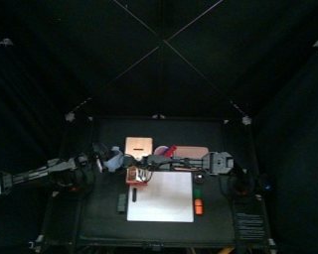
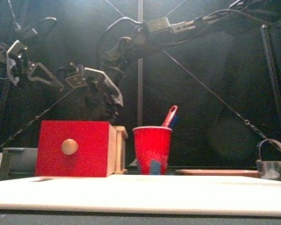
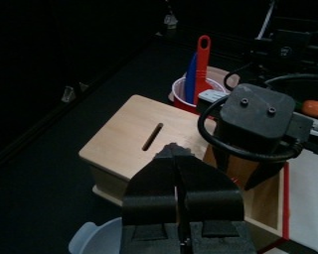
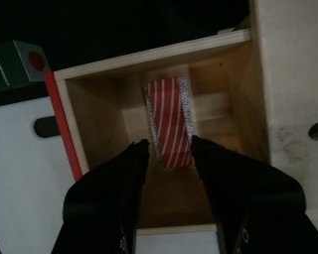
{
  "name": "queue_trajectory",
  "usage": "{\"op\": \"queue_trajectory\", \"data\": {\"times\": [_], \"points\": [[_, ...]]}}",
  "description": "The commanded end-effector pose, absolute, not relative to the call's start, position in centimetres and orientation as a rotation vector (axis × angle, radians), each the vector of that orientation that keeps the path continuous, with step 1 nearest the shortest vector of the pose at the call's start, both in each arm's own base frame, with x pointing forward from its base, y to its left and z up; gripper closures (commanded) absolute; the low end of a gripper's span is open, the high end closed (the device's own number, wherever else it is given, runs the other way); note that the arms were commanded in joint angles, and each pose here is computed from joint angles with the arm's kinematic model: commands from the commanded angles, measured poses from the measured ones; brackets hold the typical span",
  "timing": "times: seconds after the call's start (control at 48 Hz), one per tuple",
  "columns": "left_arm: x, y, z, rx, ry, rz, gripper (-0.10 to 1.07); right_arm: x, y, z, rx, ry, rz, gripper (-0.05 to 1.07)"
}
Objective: Grab salmon sushi from open drawer and put onto cutting board
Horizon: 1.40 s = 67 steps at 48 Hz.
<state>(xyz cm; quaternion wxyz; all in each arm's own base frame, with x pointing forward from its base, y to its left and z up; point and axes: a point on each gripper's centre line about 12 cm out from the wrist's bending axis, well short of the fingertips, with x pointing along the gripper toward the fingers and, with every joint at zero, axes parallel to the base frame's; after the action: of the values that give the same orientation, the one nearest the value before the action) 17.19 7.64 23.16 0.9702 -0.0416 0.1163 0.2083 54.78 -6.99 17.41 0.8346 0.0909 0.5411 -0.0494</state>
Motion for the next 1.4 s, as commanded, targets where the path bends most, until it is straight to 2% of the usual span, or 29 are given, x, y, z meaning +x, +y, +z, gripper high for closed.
{"op": "queue_trajectory", "data": {"times": [0.0,0.292,0.562,1.375], "points": [[17.4,7.8,23.8,-0.078,0.219,0.425,0.96,55.2,-7.0,19.7,0.185,1.099,-0.097,0.25],[16.9,8.4,23.9,-0.084,0.209,0.467,0.96,55.4,-7.0,19.0,0.179,1.114,-0.093,0.24],[16.1,9.5,24.0,-0.090,0.197,0.536,0.96,55.5,-6.9,18.4,0.145,1.127,-0.081,0.11],[16.1,9.5,24.0,-0.090,0.197,0.536,0.96,55.7,-7.8,15.8,0.085,1.175,-0.106,0.14]]}}
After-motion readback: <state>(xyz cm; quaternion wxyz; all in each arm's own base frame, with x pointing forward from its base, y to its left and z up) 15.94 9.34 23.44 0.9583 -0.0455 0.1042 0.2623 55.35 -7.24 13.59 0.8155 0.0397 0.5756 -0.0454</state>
